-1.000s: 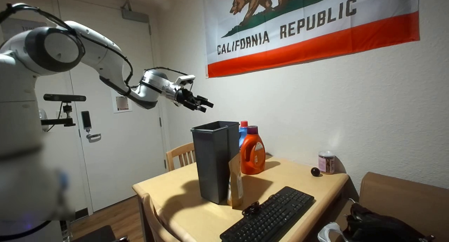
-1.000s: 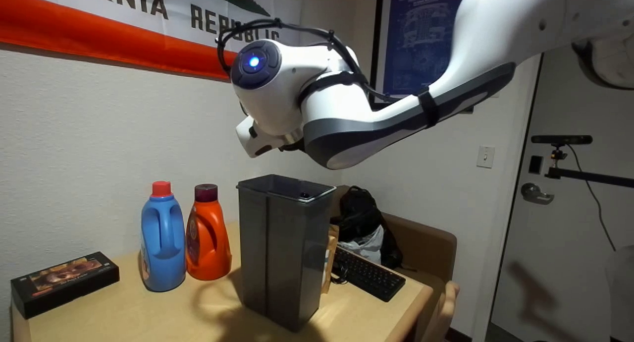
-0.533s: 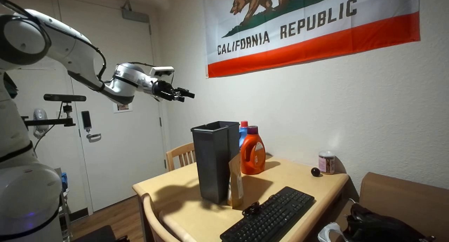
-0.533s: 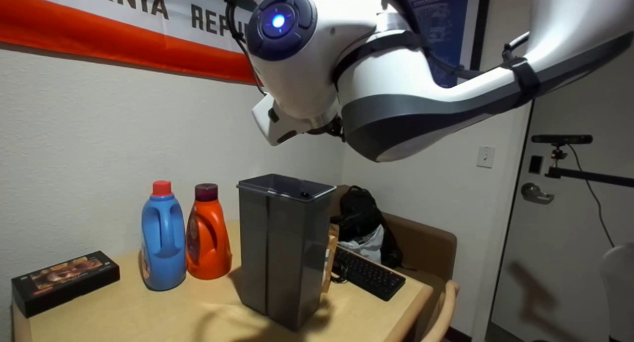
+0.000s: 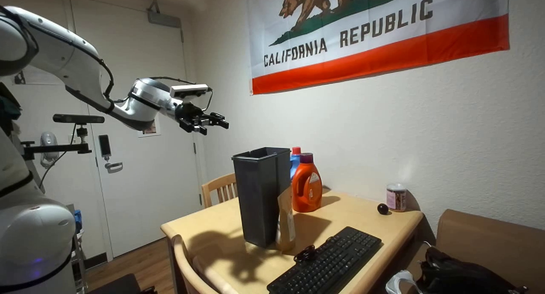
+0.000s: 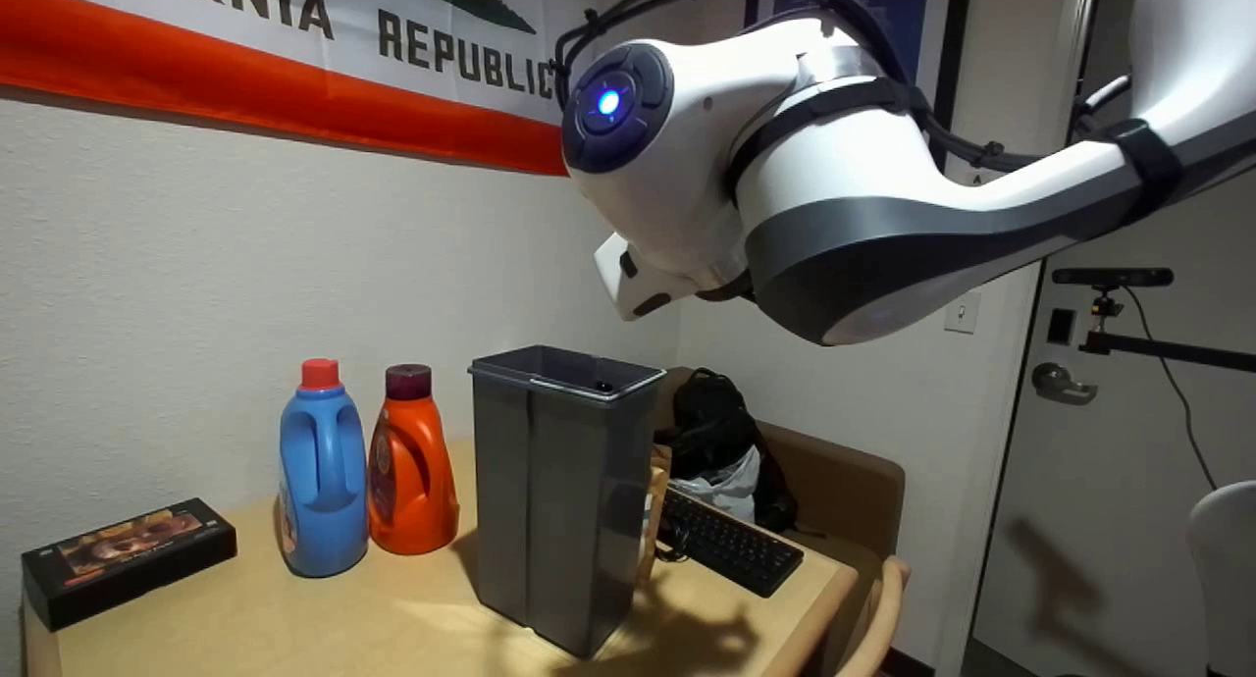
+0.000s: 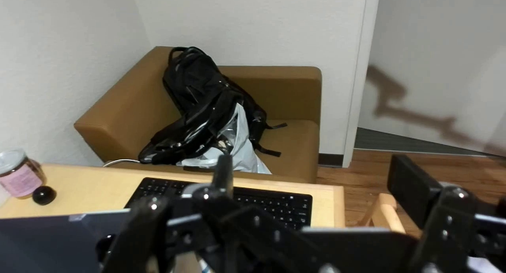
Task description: Pick the glass bottle on the table and put it in the bin
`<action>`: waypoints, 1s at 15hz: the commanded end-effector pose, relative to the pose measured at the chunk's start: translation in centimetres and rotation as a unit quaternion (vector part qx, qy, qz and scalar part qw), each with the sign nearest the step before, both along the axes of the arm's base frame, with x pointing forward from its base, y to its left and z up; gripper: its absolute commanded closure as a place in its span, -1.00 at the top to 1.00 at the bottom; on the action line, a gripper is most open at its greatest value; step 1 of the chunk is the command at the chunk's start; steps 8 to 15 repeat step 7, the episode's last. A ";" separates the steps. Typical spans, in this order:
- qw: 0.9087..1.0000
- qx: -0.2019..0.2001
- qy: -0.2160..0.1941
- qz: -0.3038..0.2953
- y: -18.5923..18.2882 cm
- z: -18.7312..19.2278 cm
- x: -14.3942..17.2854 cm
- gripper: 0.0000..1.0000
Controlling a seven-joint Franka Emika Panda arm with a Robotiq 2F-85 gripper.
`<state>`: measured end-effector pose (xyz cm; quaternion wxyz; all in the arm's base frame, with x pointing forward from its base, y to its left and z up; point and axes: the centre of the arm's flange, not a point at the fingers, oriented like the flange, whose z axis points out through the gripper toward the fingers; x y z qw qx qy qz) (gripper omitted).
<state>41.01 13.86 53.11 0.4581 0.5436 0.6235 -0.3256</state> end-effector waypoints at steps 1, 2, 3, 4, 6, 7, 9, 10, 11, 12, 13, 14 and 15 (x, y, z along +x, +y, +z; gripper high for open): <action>1.000 0.024 0.006 -0.010 -2.2 -1.9 -1.4 1.00; 0.999 0.029 0.011 -0.010 -2.7 -2.6 -1.3 1.00; 0.999 0.033 0.018 -0.012 -3.0 -3.3 -1.2 1.00; 0.999 0.035 0.022 -0.010 -3.3 -3.9 -1.1 1.00; 0.999 0.023 0.033 -0.010 -2.7 -3.6 -0.2 1.00; 0.999 0.027 0.035 -0.008 -3.0 -4.2 -0.1 1.00; 0.999 0.027 0.035 -0.008 -3.0 -4.2 -0.1 1.00; 0.999 0.027 0.035 -0.008 -3.0 -4.2 -0.1 1.00; 0.999 0.027 0.035 -0.008 -3.0 -4.2 -0.1 1.00; 0.999 0.027 0.035 -0.008 -3.0 -4.2 -0.1 1.00; 0.999 0.027 0.035 -0.008 -3.0 -4.2 -0.1 1.00; 0.999 0.027 0.035 -0.008 -3.0 -4.2 -0.1 1.00; 0.999 0.027 0.035 -0.008 -3.0 -4.2 -0.1 1.00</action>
